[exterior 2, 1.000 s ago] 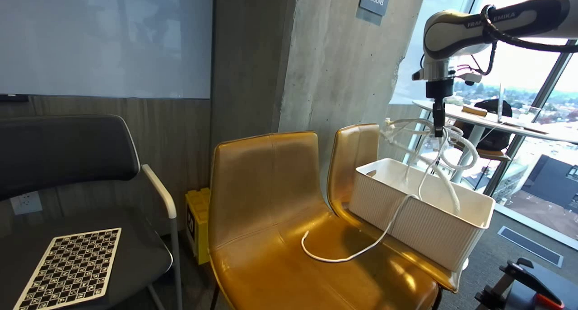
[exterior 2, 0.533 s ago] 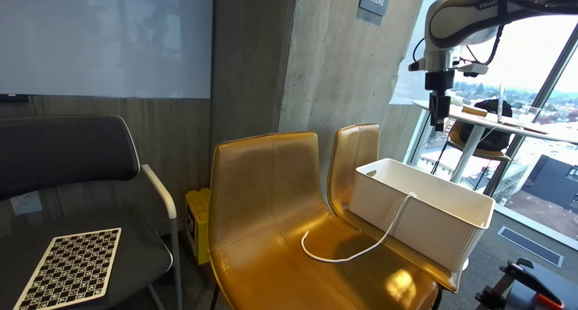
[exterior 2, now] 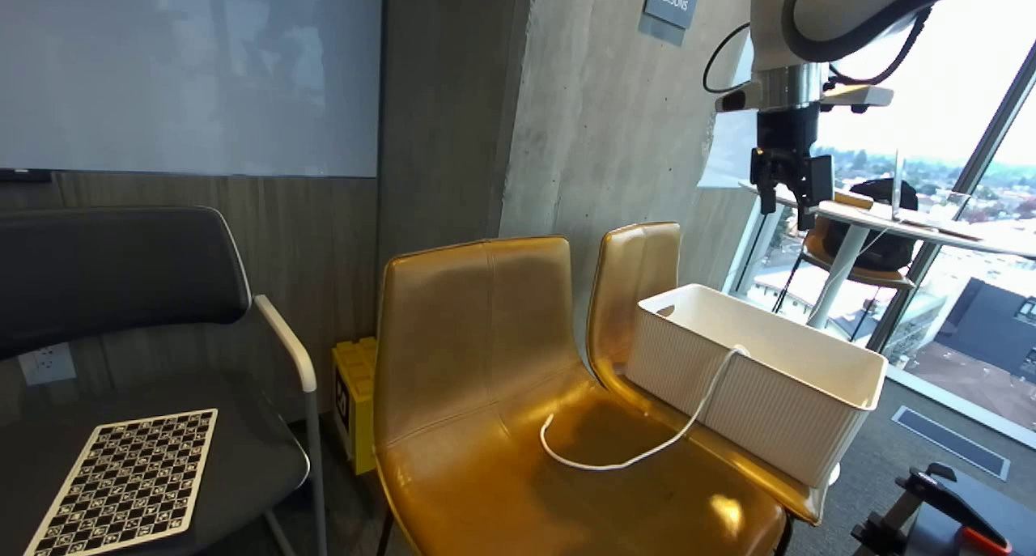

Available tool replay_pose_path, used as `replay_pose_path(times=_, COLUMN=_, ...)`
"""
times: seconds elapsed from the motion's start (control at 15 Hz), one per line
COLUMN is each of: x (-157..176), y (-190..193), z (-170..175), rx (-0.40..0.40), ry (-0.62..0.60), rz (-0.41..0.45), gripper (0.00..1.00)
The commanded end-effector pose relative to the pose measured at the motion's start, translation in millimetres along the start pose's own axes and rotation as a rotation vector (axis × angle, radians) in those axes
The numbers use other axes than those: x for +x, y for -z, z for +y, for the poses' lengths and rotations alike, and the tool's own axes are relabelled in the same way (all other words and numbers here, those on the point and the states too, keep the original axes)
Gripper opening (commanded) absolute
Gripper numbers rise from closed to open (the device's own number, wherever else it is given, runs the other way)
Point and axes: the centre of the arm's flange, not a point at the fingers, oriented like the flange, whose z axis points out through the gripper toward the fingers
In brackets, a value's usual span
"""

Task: Put the ropes in the basket

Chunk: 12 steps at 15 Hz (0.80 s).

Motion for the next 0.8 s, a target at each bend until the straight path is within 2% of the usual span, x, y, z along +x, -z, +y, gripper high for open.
replay_pose_path(times=0.0, x=37.5, y=-19.5, z=-84.3, rx=-0.117, ry=0.136, rz=-0.096, gripper=1.0)
replay_pose_path(times=0.27, x=107.3, y=-51.2, z=-136.8, rx=-0.203, ry=0.259, rz=-0.175, gripper=1.0)
replay_pose_path(times=0.53, x=159.9, y=-73.1, z=-166.3, rx=-0.209, ry=0.329, rz=-0.192, gripper=1.0)
replay_pose_path(times=0.73, x=197.2, y=-79.2, z=-165.9, rx=-0.19, ry=0.365, rz=-0.177, gripper=1.0)
